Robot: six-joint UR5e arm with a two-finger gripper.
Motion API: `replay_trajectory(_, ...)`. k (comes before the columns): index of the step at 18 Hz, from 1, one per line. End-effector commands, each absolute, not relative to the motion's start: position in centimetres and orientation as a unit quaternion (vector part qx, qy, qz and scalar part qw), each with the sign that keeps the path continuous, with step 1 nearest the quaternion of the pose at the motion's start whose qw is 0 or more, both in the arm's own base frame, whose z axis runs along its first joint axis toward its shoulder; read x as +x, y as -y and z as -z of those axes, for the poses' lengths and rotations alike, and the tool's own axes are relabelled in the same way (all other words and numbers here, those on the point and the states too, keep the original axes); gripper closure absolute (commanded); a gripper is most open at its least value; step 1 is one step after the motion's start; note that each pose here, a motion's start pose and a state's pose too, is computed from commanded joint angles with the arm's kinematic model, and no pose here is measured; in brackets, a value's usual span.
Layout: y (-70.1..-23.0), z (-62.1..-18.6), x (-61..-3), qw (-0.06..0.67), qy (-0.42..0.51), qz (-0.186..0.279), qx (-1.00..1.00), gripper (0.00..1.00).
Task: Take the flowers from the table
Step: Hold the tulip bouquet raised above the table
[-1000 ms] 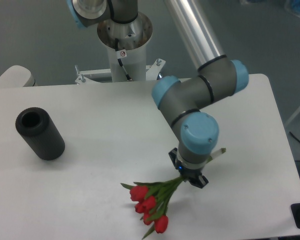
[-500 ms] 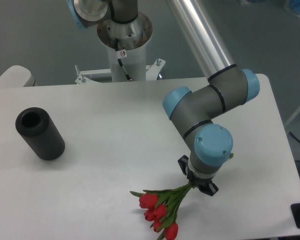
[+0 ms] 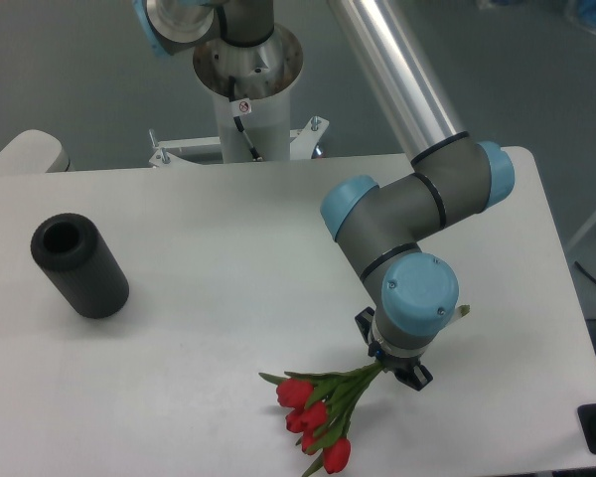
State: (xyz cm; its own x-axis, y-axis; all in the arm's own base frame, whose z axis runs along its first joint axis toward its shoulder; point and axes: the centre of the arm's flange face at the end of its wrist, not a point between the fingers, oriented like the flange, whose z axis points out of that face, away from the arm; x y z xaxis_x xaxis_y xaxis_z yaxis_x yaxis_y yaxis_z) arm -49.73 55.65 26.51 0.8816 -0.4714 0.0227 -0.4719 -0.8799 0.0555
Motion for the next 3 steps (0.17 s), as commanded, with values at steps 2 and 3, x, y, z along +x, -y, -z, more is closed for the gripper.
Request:
replay_trajectory(2,-55.66,-26.51,-49.72,0.029,0.243,-0.005,0.97,0.98)
replay_trajectory(3,-55.66,-26.51,-49.72,0.029,0.243,-0.005,0.97,0.98)
